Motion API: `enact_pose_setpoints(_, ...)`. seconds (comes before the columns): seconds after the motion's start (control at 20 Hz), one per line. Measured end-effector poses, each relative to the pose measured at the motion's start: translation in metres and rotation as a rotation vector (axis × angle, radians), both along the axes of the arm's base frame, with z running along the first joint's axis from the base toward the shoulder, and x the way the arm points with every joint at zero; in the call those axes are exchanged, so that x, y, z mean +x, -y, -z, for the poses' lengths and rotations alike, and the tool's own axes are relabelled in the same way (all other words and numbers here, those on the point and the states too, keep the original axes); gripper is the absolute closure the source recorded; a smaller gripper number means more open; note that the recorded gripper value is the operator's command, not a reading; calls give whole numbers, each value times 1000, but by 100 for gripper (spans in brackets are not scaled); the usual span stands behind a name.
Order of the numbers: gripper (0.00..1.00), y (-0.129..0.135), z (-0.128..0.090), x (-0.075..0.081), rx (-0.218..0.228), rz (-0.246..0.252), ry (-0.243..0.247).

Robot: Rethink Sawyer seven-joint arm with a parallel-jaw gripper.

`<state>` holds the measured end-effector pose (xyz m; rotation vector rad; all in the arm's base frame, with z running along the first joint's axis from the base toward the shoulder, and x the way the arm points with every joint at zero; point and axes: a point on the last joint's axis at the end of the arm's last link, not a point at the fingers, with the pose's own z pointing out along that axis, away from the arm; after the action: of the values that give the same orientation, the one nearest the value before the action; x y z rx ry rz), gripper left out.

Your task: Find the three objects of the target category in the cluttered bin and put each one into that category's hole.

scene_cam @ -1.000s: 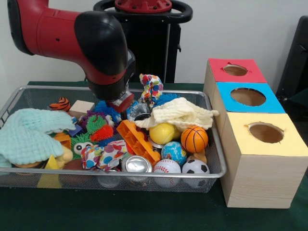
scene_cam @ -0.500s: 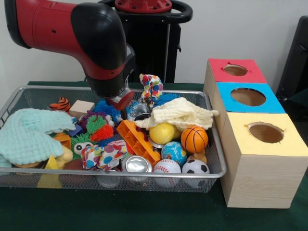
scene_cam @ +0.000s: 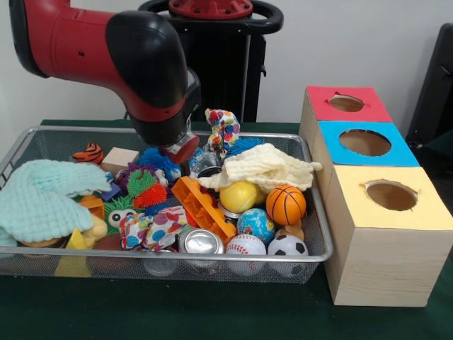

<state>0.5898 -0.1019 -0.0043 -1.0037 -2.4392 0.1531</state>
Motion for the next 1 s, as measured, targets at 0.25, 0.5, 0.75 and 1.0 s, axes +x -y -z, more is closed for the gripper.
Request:
enact_pose_setpoints(0.25,0,-3,1,-3,5,0,-8)
enact_pose_setpoints(0.5,0,-10,4,-16,19,1,-35)
enact_pose_setpoints(0.75,0,-22,9,-39,38,-3,-70)
enact_pose_setpoints(1.0,0,-34,16,-53,45,-14,-65)
